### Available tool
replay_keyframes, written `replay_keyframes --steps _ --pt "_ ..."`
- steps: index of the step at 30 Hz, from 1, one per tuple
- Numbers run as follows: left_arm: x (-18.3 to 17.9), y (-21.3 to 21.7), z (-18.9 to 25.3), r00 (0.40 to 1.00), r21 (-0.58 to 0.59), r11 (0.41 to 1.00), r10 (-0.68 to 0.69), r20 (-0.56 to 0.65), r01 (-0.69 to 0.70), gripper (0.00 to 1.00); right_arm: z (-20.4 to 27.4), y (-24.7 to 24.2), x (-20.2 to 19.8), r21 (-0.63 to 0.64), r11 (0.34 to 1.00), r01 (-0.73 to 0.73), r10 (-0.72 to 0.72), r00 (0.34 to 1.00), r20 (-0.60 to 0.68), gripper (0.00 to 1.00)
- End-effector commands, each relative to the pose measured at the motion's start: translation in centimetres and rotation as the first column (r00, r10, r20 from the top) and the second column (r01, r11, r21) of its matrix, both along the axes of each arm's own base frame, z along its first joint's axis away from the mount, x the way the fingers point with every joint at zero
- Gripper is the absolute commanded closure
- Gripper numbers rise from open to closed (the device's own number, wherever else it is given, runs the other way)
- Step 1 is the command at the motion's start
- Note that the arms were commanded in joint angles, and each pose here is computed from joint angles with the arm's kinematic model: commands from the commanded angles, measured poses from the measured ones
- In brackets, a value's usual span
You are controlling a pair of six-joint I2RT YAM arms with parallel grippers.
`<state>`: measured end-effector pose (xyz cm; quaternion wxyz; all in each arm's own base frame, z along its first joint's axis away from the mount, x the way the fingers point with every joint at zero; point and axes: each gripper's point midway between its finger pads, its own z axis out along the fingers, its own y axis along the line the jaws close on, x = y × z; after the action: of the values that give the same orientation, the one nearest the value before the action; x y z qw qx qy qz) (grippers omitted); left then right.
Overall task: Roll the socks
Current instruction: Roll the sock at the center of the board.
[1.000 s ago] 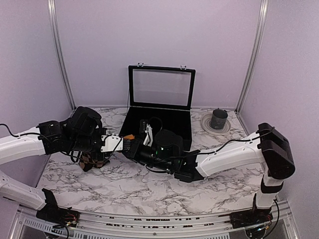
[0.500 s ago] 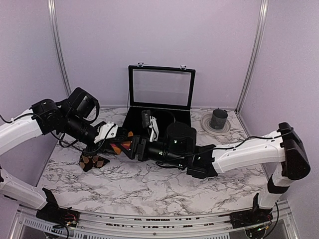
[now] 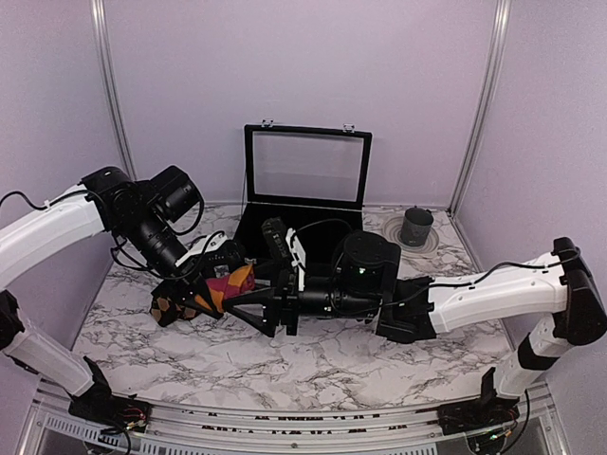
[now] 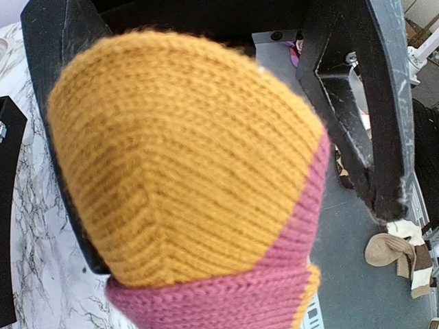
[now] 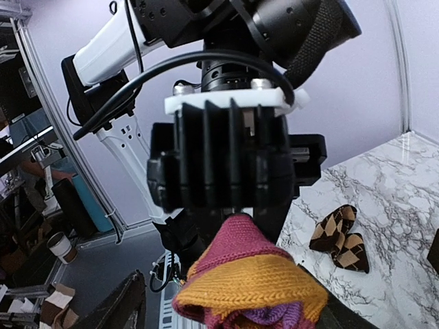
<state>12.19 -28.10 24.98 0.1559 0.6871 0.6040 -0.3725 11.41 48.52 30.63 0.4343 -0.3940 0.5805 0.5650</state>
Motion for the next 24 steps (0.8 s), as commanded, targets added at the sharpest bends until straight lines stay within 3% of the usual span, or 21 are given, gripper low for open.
replay_keyframes --steps 1,5,9,11,13,14,20,22,24 --pt "-1.1 0.1 0.7 0.996 -0.003 1.0 -0.018 -0.086 0.018 1.0 1.4 0.7 -1.5 0.012 0.999 -0.046 0.044 0.993 0.11 0.31" --pt "-1.0 0.1 0.5 0.996 0.0 1.0 -0.016 -0.089 0.016 1.0 1.2 1.7 -1.3 0.009 1.0 -0.017 0.015 0.988 0.152 0.36" --pt "-0.7 0.1 0.2 0.997 0.014 1.0 -0.007 -0.075 0.008 1.0 1.8 2.0 -1.1 0.043 0.999 -0.008 0.002 0.989 0.149 0.5" --pt "-0.4 0.1 0.0 0.998 0.019 1.0 0.003 -0.065 -0.002 1.0 1.4 2.3 -0.9 0.028 1.0 -0.001 -0.002 0.991 0.135 0.64" --pt "-0.2 0.0 0.2 0.999 0.014 1.0 0.014 -0.053 -0.013 1.0 0.6 2.6 -0.3 -0.013 1.0 0.026 -0.024 0.993 0.117 0.87" --pt "-0.1 -0.1 0.4 0.999 0.01 1.0 0.021 -0.047 -0.021 0.94 0.1 2.6 0.0 -0.031 0.999 0.043 -0.04 0.993 0.108 0.99" --pt "0.5 -0.4 1.5 0.997 -0.027 0.997 0.073 -0.029 -0.074 0.22 -0.3 0.9 2.2 0.007 0.987 0.163 -0.163 0.983 0.086 1.0" --pt "0.5 -0.4 2.0 0.995 -0.049 0.995 0.086 -0.056 -0.089 0.05 0.8 -0.2 2.7 0.08 0.978 0.193 -0.201 0.975 0.099 1.0" --pt "0.4 -0.4 2.9 0.99 -0.086 0.991 0.088 -0.113 -0.098 0.01 2.1 -1.4 3.0 0.168 0.962 0.214 -0.235 0.965 0.116 1.0"
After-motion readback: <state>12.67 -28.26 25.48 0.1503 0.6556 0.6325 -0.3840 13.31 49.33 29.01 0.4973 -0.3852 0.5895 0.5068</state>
